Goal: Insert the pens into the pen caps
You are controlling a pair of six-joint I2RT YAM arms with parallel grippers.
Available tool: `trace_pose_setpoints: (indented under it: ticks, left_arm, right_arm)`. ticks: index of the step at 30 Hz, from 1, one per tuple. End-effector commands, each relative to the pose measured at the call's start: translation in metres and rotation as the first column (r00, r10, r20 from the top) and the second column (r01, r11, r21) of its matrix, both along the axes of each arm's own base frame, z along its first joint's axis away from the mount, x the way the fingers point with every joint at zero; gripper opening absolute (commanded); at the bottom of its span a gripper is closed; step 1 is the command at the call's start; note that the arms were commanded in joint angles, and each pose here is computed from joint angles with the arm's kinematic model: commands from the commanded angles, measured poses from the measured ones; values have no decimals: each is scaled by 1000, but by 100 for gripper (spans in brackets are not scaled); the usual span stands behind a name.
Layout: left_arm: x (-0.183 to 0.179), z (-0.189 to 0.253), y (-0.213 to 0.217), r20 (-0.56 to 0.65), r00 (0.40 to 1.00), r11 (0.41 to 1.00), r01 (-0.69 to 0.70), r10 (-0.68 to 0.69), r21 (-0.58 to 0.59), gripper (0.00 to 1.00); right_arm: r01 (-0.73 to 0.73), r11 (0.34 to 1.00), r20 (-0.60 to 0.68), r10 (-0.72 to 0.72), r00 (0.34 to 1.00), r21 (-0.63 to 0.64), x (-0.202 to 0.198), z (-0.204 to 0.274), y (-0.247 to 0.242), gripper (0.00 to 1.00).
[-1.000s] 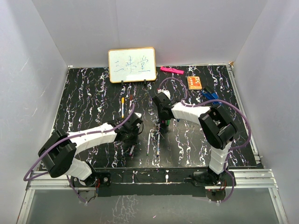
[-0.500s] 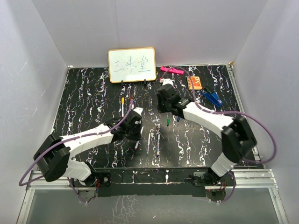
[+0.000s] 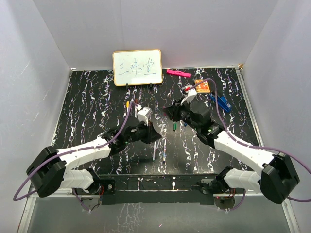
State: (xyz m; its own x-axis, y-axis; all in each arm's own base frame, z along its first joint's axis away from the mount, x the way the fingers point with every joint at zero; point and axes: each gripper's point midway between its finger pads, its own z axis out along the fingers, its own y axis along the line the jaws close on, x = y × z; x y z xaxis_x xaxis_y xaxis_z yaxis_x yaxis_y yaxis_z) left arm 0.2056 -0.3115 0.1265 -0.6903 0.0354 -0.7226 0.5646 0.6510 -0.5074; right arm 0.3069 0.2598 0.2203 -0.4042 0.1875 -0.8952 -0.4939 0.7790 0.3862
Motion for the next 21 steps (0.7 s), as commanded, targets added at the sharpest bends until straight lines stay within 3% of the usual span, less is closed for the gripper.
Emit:
trace_pose_setpoints:
  ticks: [1,7,15,21]
  left_arm:
    - [-12,54,-23,100,992,956,96,-70,-277,0]
    - [-10,72,-23,168,985,936,103,-48,-337,0]
    - [-8,109,-22,294,956,891,135,-1,-434,0]
    - [-3,117,-26,316,949,888,143,4,-438,0]
  right_arm:
    - [-88,971,219,38,975,224,-12,78,9,0]
    - [-57,941,262,-35,964,333,-20,97,-7,0]
    - [-62,928,277,-45,960,367,-28,105,-13,0]
    - [-66,922,284,-49,958,381,-30,112,-14,0]
